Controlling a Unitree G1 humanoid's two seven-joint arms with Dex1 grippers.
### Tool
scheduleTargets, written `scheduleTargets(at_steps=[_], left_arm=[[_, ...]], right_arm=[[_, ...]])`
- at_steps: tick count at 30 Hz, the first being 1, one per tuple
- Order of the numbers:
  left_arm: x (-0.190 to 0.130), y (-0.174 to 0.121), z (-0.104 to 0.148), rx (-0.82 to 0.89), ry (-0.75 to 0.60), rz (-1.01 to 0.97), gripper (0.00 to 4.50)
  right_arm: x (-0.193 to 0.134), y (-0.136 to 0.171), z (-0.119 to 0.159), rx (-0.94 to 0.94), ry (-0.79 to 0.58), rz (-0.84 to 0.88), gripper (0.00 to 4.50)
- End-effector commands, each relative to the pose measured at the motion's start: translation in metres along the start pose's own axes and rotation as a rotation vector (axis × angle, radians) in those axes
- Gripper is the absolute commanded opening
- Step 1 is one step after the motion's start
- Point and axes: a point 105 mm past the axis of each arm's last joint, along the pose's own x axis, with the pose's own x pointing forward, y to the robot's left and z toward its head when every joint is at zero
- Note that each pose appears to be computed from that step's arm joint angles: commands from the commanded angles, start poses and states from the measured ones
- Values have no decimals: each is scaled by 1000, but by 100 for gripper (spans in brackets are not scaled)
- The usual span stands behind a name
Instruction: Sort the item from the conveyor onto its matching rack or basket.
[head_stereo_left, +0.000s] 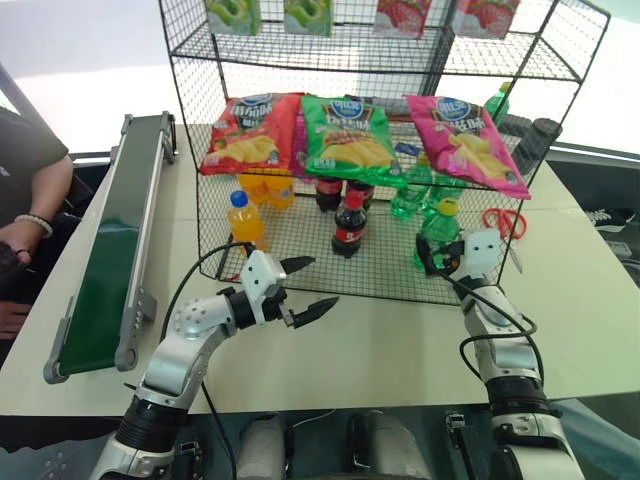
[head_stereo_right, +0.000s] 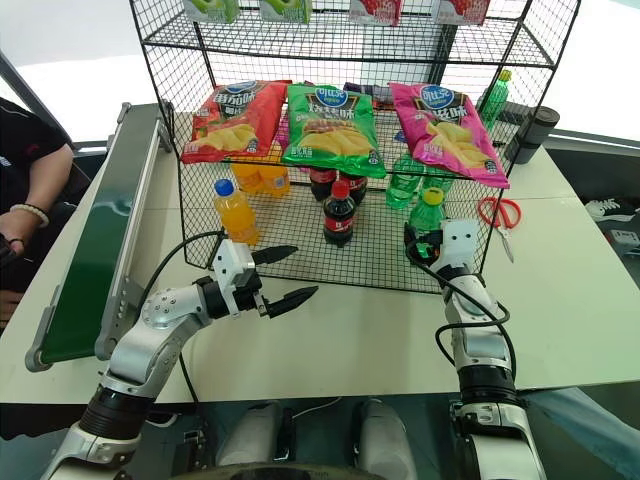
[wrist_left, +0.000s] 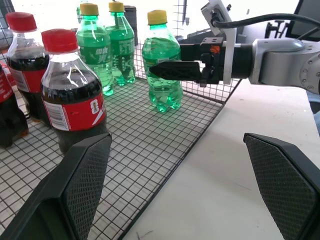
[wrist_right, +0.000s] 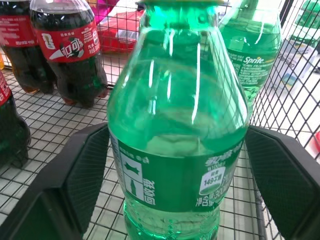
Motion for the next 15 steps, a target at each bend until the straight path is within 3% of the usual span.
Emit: scheduleTargets(at_steps=[1, 7, 15], left_arm=[[3, -3, 11, 21, -35, -16, 450], [4, -2, 11, 14, -36, -11, 450], [-5, 17, 5, 11, 17, 47, 450]], right_arm=[[-7, -4, 23, -55, -68, 1, 444], [-33, -8, 30, -113, -46, 24, 444], [-94, 9, 54, -192, -8, 233, 444]])
